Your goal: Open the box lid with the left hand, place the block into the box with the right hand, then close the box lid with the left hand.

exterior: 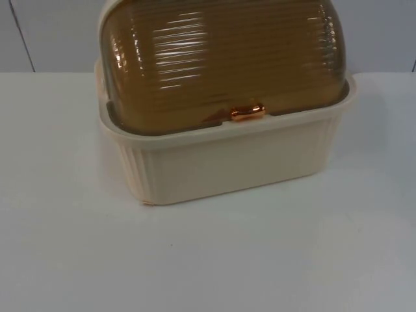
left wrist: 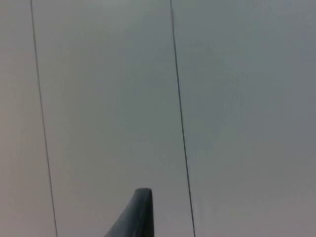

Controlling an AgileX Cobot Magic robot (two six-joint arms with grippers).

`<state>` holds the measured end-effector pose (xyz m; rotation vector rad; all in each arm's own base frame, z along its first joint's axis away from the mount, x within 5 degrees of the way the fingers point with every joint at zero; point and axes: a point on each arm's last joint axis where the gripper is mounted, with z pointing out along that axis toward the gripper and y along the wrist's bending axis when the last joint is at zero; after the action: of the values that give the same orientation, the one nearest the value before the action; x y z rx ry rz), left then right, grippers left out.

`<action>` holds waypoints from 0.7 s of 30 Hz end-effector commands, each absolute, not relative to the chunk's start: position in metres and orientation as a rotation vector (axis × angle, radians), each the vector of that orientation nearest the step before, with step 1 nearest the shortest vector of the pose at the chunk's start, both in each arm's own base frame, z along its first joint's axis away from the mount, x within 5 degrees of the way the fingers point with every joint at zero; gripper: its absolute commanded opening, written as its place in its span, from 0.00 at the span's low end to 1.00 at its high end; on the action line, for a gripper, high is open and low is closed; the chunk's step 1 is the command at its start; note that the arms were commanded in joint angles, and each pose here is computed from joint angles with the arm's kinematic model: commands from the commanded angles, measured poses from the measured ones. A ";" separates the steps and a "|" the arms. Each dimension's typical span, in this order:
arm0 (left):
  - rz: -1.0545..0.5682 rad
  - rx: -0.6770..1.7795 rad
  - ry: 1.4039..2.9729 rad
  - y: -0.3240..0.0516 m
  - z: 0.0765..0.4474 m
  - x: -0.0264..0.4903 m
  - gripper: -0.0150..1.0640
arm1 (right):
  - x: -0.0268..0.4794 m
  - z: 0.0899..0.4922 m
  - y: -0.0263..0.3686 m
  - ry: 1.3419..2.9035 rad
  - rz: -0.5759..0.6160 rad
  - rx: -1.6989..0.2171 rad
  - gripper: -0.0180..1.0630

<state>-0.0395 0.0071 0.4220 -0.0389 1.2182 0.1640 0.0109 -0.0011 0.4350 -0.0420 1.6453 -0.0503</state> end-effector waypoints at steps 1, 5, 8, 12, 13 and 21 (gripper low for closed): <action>0.164 -0.007 1.210 0.007 0.420 -0.037 0.95 | 0.010 0.435 -0.002 1.659 -0.068 -0.056 0.99; 0.127 -0.008 1.250 0.007 0.417 -0.035 0.95 | 0.009 0.433 -0.002 1.677 -0.081 -0.071 0.99; 0.130 -0.008 1.249 0.007 0.416 -0.036 0.95 | 0.004 0.435 -0.002 1.642 -0.104 -0.097 0.99; 0.066 -0.010 1.197 0.004 0.416 -0.047 0.95 | -0.025 0.433 -0.003 1.558 -0.130 -0.098 0.99; 0.063 -0.001 1.177 0.003 0.416 -0.052 0.95 | -0.035 0.432 -0.003 1.527 -0.134 -0.099 0.99; 0.115 0.067 1.161 0.001 0.411 -0.065 0.95 | -0.096 0.417 -0.003 1.334 -0.194 -0.129 0.99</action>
<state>-0.0646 0.0011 0.4113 0.0532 1.1534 0.1194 -0.0903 -0.0027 0.4192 -0.1194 1.3517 -0.1817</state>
